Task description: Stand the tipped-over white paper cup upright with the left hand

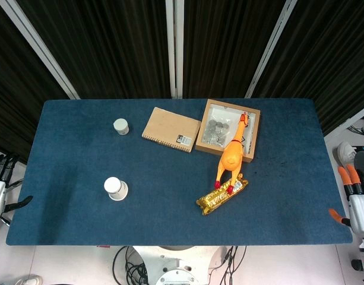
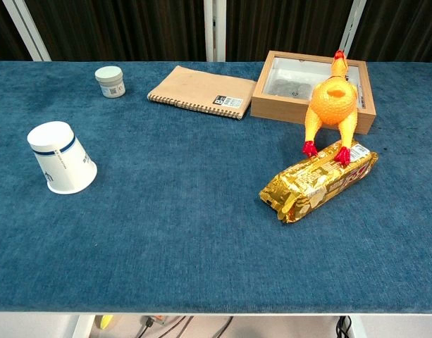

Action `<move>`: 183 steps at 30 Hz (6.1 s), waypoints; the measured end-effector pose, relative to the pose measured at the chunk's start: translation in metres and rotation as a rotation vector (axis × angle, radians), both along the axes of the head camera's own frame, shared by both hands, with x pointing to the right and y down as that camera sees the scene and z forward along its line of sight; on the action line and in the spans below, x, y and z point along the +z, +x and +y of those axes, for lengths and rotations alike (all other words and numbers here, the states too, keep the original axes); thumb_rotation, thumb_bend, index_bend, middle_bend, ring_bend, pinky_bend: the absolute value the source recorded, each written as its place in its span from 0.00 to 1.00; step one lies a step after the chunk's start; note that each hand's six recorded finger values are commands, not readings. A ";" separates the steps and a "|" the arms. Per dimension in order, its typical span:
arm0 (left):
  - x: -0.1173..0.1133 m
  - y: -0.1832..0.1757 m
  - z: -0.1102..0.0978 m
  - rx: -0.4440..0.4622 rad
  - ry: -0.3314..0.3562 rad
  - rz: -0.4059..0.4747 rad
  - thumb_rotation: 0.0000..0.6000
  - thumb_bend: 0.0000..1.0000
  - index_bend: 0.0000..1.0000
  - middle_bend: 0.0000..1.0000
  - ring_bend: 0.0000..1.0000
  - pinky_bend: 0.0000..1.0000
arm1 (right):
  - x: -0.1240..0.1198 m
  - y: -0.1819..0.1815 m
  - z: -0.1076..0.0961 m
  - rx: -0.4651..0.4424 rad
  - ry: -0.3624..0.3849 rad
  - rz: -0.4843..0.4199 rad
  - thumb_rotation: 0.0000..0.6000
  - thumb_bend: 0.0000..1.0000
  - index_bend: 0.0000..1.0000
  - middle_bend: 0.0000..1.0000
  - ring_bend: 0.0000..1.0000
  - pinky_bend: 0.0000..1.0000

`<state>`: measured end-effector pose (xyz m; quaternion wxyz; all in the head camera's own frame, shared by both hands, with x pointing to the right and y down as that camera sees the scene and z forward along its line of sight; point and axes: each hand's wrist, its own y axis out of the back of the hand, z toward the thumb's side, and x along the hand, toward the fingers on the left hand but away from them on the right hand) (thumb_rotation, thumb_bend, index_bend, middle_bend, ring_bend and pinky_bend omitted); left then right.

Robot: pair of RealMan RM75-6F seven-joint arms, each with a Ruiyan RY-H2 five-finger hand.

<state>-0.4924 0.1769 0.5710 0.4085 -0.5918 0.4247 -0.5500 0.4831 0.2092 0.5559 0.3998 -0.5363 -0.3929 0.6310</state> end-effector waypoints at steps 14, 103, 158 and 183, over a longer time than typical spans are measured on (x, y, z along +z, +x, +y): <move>-0.004 0.016 0.005 0.031 -0.016 0.005 1.00 0.11 0.05 0.01 0.00 0.07 | 0.001 0.000 -0.001 -0.017 0.010 -0.022 1.00 0.01 0.00 0.00 0.00 0.00; 0.143 0.181 -0.050 0.181 -0.309 0.642 1.00 0.16 0.32 0.28 0.02 0.10 | 0.005 0.027 -0.003 0.084 -0.064 -0.103 1.00 0.08 0.00 0.00 0.00 0.00; 0.124 0.223 -0.043 0.382 -0.361 -0.006 1.00 0.16 0.20 0.20 0.00 0.05 | 0.020 0.035 0.000 0.105 -0.117 -0.090 1.00 0.08 0.00 0.00 0.00 0.00; 0.116 0.233 -0.050 0.315 -0.332 0.247 1.00 0.19 0.42 0.42 0.04 0.07 | 0.024 0.039 -0.001 0.120 -0.133 -0.086 1.00 0.09 0.00 0.00 0.00 0.00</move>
